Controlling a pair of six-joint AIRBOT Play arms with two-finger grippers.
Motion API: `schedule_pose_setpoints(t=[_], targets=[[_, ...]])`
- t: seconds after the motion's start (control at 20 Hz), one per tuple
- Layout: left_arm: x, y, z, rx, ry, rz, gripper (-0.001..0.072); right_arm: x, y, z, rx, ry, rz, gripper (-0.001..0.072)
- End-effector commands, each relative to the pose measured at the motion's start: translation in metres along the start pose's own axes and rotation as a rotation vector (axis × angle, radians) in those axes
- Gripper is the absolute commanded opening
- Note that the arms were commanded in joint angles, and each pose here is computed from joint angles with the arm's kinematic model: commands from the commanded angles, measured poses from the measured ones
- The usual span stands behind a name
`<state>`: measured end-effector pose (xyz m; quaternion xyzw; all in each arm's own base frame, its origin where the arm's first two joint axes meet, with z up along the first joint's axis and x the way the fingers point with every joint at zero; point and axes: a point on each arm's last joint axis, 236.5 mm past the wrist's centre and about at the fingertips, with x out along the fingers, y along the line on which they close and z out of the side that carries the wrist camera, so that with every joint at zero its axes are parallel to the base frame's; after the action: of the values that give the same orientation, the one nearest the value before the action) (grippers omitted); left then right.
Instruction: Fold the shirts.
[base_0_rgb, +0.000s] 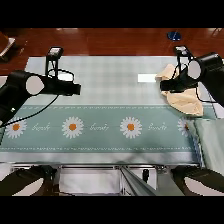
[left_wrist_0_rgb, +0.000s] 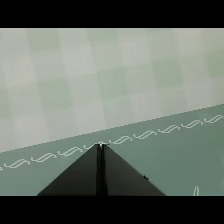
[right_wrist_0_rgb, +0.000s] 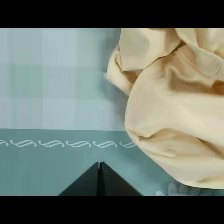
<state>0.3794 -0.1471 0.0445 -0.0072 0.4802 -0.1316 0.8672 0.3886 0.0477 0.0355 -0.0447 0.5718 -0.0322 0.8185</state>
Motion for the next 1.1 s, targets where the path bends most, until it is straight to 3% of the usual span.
schedule_pose_setpoints(t=[0.0, 0.05, 0.1, 0.15, 0.2, 0.25, 0.65, 0.85, 1.0, 1.05], targets=[[-0.001, -0.004, 0.025, 0.000, -0.105, -0.014, 0.0021, -0.001, -0.003, 0.023, -0.028, -0.095, -0.015, 0.0026], [-0.002, -0.004, 0.032, 0.000, -0.133, -0.018, 0.0022, -0.003, -0.009, 0.038, -0.048, -0.157, -0.042, 0.0031], [-0.001, -0.005, 0.037, 0.000, -0.155, -0.020, 0.0026, -0.007, -0.021, 0.056, -0.079, -0.235, -0.100, 0.0173], [0.002, -0.006, 0.044, 0.000, -0.183, -0.023, 0.0073, -0.013, -0.033, 0.076, -0.121, -0.315, -0.162, 0.0416], [0.008, -0.005, 0.048, -0.001, -0.197, -0.024, 0.0254, -0.018, -0.047, 0.094, -0.160, -0.386, -0.234, 0.0417], [0.015, -0.005, 0.049, -0.004, -0.198, -0.023, 0.0503, -0.018, -0.062, 0.106, -0.157, -0.424, -0.284, 0.0417], [0.051, 0.008, 0.032, -0.015, -0.117, 0.003, 0.0506, 0.089, -0.201, 0.056, 0.432, -0.218, -0.272, 0.0411], [0.054, 0.008, 0.029, -0.017, -0.103, 0.006, 0.0506, 0.147, -0.192, 0.024, 0.631, -0.080, -0.071, 0.0411], [0.056, 0.010, 0.016, -0.017, -0.049, 0.013, 0.0506, 0.170, -0.157, 0.014, 0.622, 0.001, 0.066, 0.0398], [0.055, 0.013, 0.009, -0.010, -0.019, 0.019, 0.0506, 0.170, -0.144, 0.013, 0.602, 0.021, 0.110, 0.0358]])
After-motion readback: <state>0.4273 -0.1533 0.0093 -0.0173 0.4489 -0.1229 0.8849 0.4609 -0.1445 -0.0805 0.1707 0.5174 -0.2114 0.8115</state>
